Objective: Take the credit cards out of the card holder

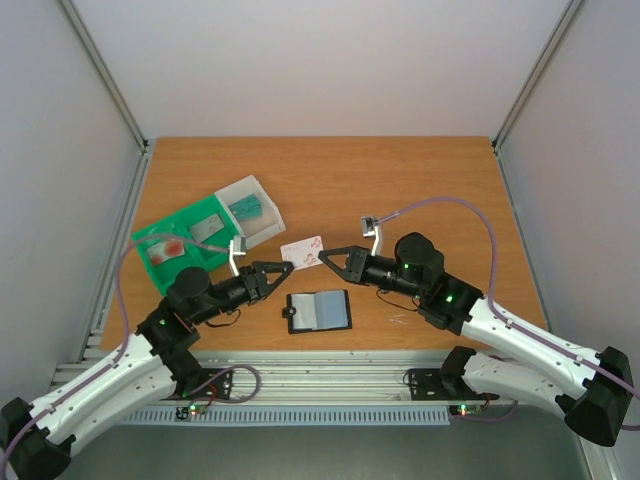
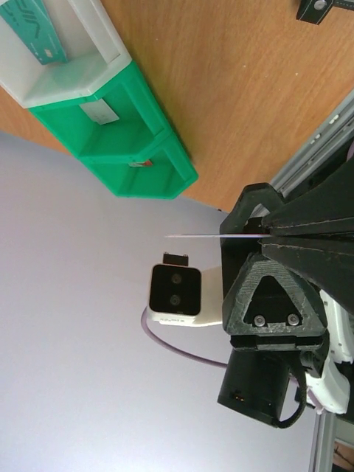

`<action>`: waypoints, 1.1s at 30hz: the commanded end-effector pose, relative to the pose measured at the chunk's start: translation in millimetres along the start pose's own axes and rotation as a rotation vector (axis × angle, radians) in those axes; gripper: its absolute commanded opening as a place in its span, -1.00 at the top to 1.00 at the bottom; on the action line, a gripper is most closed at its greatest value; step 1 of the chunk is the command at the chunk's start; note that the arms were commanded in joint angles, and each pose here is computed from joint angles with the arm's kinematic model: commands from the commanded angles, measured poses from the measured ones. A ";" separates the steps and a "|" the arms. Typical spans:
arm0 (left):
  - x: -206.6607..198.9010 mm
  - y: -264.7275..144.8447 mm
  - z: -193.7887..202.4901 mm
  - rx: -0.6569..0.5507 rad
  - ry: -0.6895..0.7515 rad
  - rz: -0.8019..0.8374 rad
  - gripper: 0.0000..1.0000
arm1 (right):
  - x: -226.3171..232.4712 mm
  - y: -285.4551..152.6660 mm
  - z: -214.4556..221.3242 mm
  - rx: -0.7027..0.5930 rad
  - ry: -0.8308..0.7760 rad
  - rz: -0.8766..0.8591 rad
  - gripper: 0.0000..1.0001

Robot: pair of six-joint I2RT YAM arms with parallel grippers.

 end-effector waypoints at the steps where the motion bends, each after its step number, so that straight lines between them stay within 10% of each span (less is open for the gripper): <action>1: -25.7 -6.5 -12.9 -0.083 0.021 0.134 0.10 | 2.5 -0.7 -4.5 -0.031 0.005 -0.022 0.98; 16: -22.5 -14.8 -17.3 -0.134 0.033 0.109 0.95 | -8.6 6.2 0.2 -0.018 0.063 -0.028 0.97; 23: -21.2 -16.6 -17.4 -0.140 0.050 0.100 0.99 | -12.6 5.7 1.0 -0.024 0.075 -0.022 0.82; 28: -18.8 -20.3 -18.2 -0.157 0.065 0.085 0.99 | -14.0 1.2 1.7 -0.029 0.066 -0.008 0.40; 33: -16.5 -23.7 -18.8 -0.169 0.097 0.063 0.99 | -20.7 -8.4 4.8 -0.033 0.051 0.032 -0.65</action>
Point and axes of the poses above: each gripper's point midway between its finger pads, its own y axis out along the fingers, its own x axis along the line the jaws close on, z = x × y, the point moved 3 cm from there along -y, back along the fingers, and after that the axes turned 6 degrees about y, right-handed, at the moved point
